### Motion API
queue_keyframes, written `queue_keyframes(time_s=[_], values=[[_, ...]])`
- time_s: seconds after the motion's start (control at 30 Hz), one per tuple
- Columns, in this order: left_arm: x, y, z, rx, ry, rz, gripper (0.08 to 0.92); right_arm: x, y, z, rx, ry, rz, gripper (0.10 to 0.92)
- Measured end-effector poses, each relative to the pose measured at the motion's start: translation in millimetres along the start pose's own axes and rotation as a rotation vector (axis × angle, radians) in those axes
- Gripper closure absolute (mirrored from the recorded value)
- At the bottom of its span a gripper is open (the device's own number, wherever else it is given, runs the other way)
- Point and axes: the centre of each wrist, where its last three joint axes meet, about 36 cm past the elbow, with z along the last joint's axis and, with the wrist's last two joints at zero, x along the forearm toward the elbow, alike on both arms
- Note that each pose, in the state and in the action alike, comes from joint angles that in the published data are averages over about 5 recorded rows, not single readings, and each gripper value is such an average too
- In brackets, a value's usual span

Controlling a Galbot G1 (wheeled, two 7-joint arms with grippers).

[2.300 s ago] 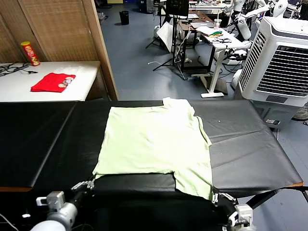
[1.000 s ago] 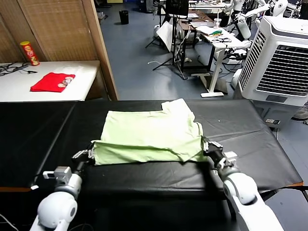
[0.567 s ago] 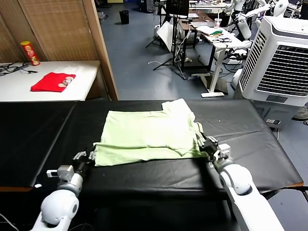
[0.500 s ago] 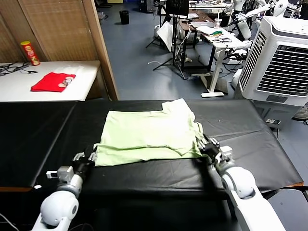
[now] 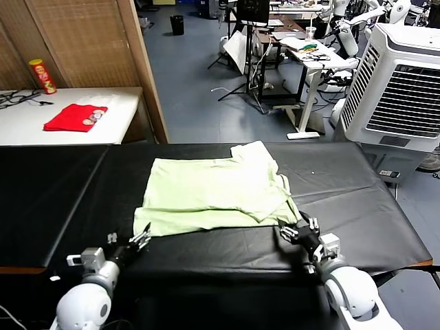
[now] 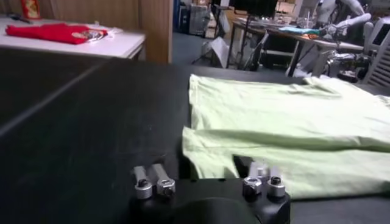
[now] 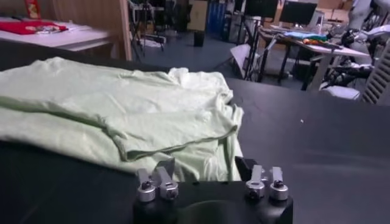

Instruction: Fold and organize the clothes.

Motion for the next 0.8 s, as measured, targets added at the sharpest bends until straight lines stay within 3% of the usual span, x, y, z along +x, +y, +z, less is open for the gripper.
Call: queue_keyframes(time_s=[0.17,0.27,0.67,0.73,0.8], values=[[1.3,1.0,4.0,-0.007,0.01,0.001,0.813,9.0,1.0,-3.5,-0.002,-0.002,0.014,0.871],[6.0,0.3,3.5,-0.024,0.01,0.0,0.869,18.4,0.6,-6.7,0.001,0.011,0.022,0.893],[56.9,-4.5,-2.6,-0.175,0.018,-0.009,0.871,71.3,3.4,-11.9,0.012,0.077,0.03,0.894],[67.2,-6.4,-1.2,-0.178,0.032,-0.01,0.871,79.7,5.0,-11.0,0.009,0.087,0.032,0.863],[77.5,-8.3,0.5,-0.175,0.051,-0.011,0.868,87.7,7.0,-10.9,0.005,0.097,0.031,0.782]])
